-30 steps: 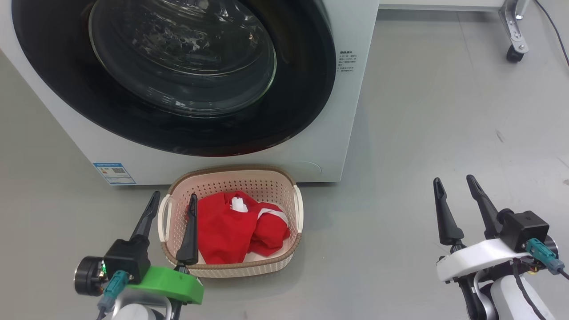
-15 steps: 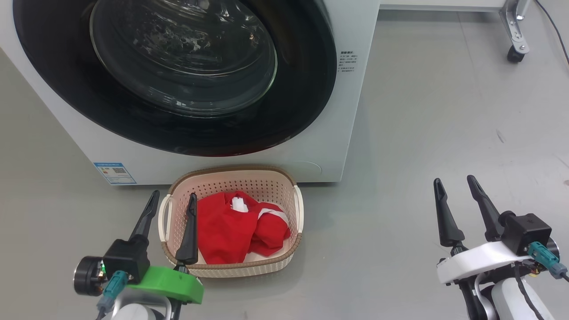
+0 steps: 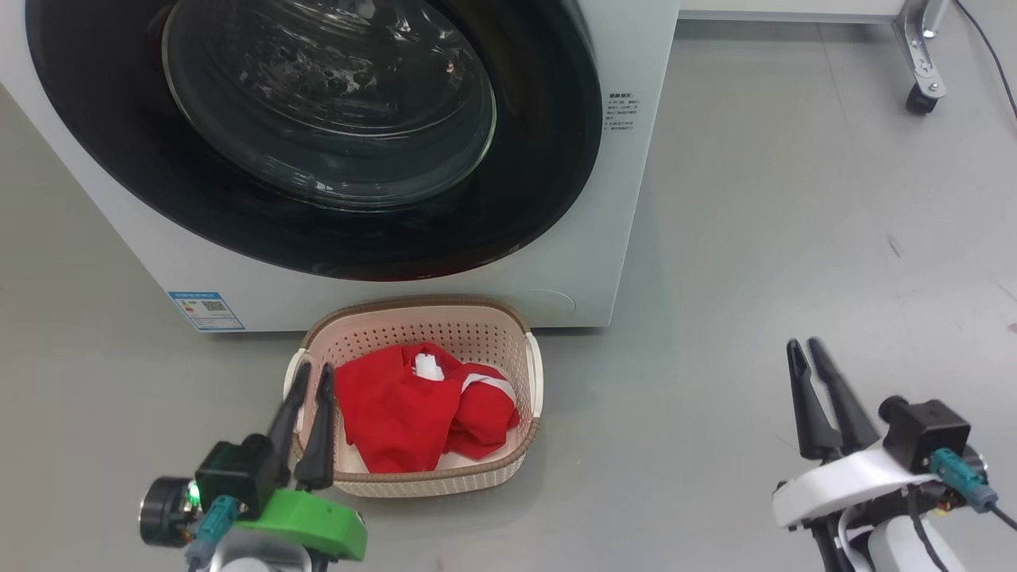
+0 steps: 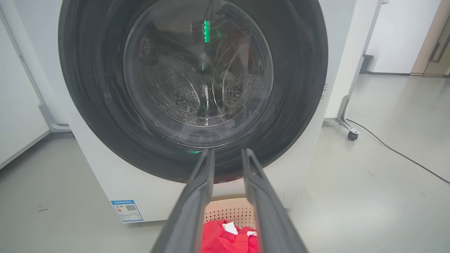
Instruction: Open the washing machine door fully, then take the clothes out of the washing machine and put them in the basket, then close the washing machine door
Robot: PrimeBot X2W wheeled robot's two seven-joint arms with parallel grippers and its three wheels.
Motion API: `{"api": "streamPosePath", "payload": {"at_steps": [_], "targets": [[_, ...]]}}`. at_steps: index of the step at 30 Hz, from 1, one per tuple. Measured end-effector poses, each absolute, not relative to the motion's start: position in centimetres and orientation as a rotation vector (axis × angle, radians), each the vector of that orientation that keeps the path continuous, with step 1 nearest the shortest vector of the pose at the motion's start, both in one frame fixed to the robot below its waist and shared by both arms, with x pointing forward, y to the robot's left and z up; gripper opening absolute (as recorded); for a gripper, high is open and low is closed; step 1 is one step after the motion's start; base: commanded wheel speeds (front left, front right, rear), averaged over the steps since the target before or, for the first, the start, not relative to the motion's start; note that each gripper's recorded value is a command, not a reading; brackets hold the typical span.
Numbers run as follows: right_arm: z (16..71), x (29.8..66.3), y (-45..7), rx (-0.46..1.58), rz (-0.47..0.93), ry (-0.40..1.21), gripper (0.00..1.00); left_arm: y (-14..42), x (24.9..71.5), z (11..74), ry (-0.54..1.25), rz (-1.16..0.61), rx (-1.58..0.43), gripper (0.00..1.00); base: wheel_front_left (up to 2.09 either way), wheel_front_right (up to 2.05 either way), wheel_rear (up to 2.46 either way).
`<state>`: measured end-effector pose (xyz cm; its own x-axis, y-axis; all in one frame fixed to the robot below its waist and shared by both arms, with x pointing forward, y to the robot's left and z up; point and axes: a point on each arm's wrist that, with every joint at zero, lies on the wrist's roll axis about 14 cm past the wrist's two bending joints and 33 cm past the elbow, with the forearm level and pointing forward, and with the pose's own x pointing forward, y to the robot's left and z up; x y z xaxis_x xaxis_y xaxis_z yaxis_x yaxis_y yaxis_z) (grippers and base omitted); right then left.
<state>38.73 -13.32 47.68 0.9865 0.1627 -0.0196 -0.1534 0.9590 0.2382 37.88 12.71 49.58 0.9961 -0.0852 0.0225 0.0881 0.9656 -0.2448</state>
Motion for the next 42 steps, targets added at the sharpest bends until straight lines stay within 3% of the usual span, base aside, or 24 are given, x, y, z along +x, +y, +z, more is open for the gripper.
{"api": "streamPosePath", "payload": {"at_steps": [12,42], "targets": [[46.1,37.8,-13.5,0.335,0.124,0.101,0.00,12.7,36.9,48.0,0.045,-0.071,-0.335,0.00,0.00,0.00,0.00],[45.7,37.5,-16.4,0.757,-0.016,0.160,0.00,14.8,37.1,47.1,0.137,0.014,-0.768,0.00,0.00,0.00,0.00]]}}
